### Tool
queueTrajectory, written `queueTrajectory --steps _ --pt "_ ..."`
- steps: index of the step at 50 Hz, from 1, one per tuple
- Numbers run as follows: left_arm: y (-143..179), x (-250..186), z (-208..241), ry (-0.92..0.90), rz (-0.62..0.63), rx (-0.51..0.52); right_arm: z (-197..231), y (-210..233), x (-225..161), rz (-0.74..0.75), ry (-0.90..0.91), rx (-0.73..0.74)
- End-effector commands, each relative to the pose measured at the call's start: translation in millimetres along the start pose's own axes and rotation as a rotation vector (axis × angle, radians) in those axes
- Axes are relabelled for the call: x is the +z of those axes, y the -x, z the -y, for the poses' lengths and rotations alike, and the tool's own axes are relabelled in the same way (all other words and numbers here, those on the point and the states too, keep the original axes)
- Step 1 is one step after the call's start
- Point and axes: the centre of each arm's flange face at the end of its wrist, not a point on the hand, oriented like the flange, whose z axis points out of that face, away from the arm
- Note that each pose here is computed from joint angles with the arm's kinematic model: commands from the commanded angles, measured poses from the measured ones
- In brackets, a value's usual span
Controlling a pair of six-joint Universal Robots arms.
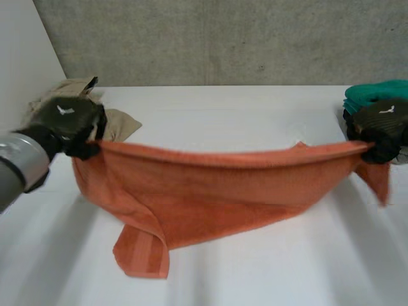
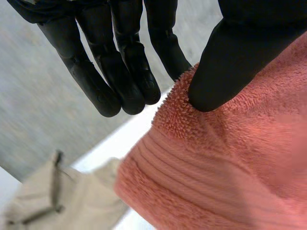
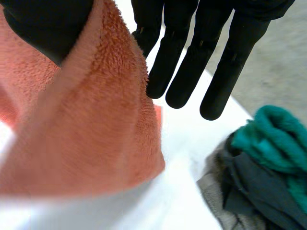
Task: Fold the laundry.
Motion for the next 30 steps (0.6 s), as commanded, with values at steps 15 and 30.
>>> queueTrajectory --steps 15,30 --pt "68 71 176 -0.876 0.396 0.068 149 -110 23 -0.687 -0.939 0.100" --pt "44 78 74 -0.541 0.289 0.001 81 -69 80 -0.384 -0.630 0.117"
